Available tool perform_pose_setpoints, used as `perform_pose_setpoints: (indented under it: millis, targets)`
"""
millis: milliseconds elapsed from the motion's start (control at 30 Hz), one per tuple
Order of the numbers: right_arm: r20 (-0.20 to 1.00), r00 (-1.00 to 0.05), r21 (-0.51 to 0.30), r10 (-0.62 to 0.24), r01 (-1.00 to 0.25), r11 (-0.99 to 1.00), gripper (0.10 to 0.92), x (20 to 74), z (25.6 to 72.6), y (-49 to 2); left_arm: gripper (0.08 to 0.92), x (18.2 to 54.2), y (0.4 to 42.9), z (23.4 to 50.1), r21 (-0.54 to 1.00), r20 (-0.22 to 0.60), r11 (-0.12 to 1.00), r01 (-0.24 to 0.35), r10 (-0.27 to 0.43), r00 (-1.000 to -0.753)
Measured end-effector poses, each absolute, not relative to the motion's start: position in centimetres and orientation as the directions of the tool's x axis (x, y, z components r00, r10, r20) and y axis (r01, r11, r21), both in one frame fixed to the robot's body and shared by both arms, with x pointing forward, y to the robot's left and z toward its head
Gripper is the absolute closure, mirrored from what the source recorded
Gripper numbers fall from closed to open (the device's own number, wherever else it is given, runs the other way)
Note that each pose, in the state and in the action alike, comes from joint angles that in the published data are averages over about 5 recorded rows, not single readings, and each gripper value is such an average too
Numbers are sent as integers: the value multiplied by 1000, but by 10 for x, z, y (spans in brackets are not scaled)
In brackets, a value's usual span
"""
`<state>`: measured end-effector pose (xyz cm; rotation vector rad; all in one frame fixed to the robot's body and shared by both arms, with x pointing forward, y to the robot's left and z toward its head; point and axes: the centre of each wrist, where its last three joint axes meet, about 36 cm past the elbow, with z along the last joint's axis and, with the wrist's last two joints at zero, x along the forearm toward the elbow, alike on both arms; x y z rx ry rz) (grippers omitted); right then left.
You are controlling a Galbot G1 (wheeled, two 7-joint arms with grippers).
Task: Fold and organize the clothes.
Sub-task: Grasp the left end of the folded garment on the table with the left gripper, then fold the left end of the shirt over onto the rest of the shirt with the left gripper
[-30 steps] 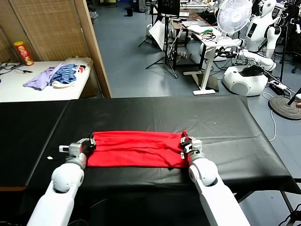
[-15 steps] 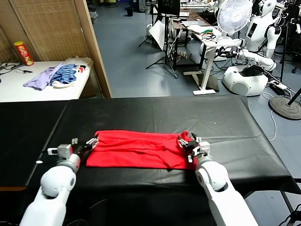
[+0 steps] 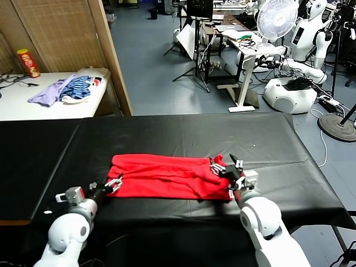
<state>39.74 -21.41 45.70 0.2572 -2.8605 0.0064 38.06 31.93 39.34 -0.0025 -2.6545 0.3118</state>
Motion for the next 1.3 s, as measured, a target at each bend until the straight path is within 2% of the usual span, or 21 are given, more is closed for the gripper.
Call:
perform_pose_setpoints:
  millis: [267, 367, 467, 600, 800, 933, 1033, 1100, 1300]
  targets:
    - [245, -956, 3, -164, -168, 986, 224, 388, 462, -213, 763, 386, 316, 390, -195, 452, 980, -45, 48, -891]
    - [239, -959, -5, -154, -160, 987, 224, 387, 465, -212, 854, 385, 315, 389, -138, 443, 990, -34, 31, -896]
    - [237, -962, -20, -137, -146, 989, 224, 386, 466, -212, 850, 383, 316, 389, -54, 422, 998, -30, -4, -906]
    - [238, -963, -25, -123, -133, 991, 224, 385, 467, -212, 857, 377, 328, 393, 116, 383, 992, -46, -88, -919]
    - [241, -962, -19, -124, -133, 991, 224, 384, 465, -209, 857, 368, 367, 405, 407, 315, 909, -85, -227, -922]
    - [243, -963, -26, -117, -127, 992, 224, 383, 464, -207, 857, 365, 377, 418, 460, 301, 884, -89, -249, -921]
    - [247, -963, -33, -106, -118, 993, 224, 380, 463, -210, 857, 365, 364, 428, 403, 315, 911, -86, -226, -922]
    - [252, -963, -38, -96, -109, 993, 224, 378, 462, -213, 857, 365, 348, 435, 323, 328, 944, -71, -182, -927]
    - [268, -961, -48, -63, -79, 996, 224, 373, 457, -221, 857, 365, 286, 451, 7, 337, 998, 55, 49, -940]
